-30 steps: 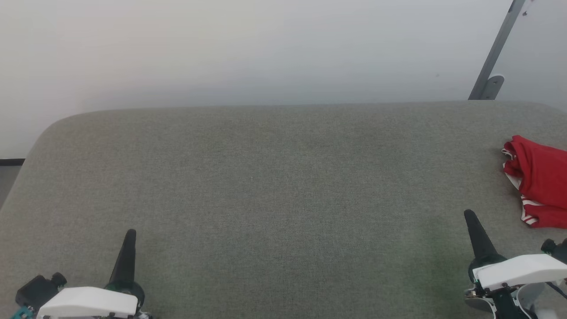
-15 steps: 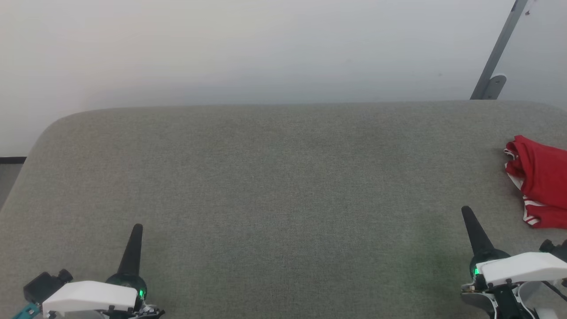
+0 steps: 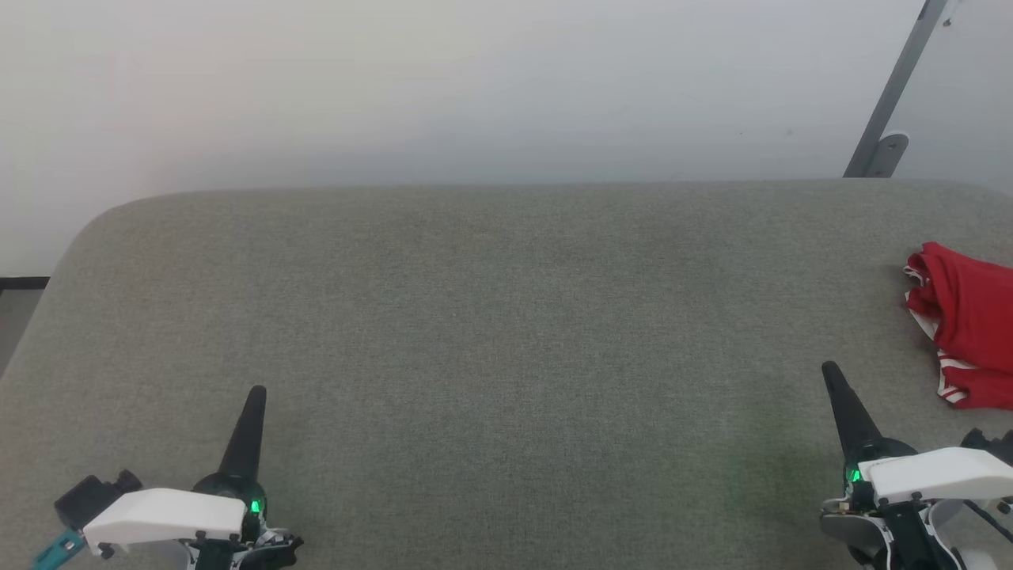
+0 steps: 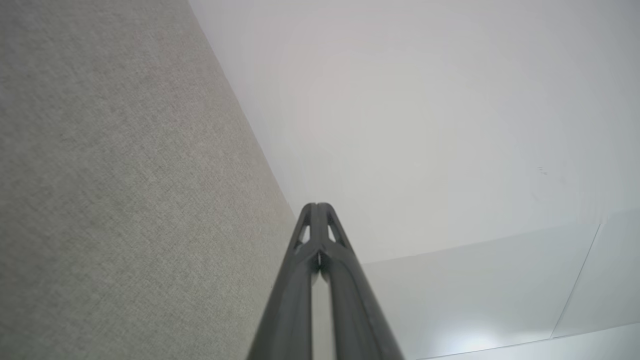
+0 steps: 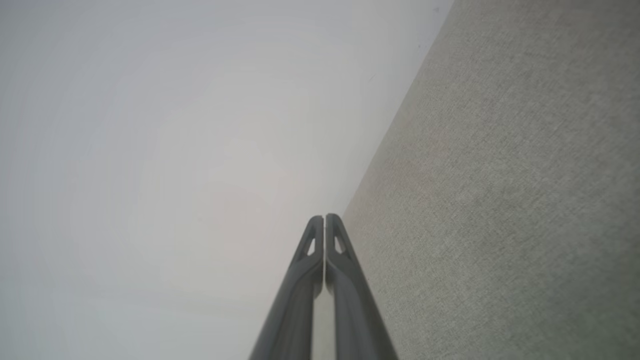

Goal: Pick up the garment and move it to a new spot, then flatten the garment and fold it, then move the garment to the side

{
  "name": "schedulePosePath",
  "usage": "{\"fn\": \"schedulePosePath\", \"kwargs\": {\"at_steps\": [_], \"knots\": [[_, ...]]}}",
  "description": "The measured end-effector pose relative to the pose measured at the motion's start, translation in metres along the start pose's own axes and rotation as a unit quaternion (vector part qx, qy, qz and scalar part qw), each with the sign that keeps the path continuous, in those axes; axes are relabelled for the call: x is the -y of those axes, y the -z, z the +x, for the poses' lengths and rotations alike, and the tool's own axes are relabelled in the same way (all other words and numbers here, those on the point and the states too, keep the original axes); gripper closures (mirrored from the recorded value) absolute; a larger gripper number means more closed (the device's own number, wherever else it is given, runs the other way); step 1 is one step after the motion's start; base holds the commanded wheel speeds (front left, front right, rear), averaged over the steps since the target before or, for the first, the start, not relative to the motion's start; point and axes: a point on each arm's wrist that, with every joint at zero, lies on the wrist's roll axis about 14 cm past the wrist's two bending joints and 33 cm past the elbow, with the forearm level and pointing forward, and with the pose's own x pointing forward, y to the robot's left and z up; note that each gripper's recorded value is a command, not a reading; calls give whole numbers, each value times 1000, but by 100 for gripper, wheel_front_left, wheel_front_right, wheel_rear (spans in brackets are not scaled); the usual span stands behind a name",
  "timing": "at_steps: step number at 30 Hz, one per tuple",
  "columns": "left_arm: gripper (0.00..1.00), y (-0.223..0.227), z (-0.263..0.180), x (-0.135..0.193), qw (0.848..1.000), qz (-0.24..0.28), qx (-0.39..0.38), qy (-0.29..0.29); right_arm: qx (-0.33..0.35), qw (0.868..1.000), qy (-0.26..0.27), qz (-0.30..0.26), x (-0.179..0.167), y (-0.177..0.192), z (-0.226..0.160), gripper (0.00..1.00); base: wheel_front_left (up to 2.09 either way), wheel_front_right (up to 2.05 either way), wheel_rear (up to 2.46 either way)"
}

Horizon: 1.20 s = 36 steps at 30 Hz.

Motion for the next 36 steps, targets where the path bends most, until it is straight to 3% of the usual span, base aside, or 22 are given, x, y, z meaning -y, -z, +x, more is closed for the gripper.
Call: {"fn": "schedulePosePath", "kwargs": {"at_steps": [36], "knots": [[100,10,9,11,992,-122,-14,16,-7,991,-19,130,-11,8,7,100,0,0,0]]}}
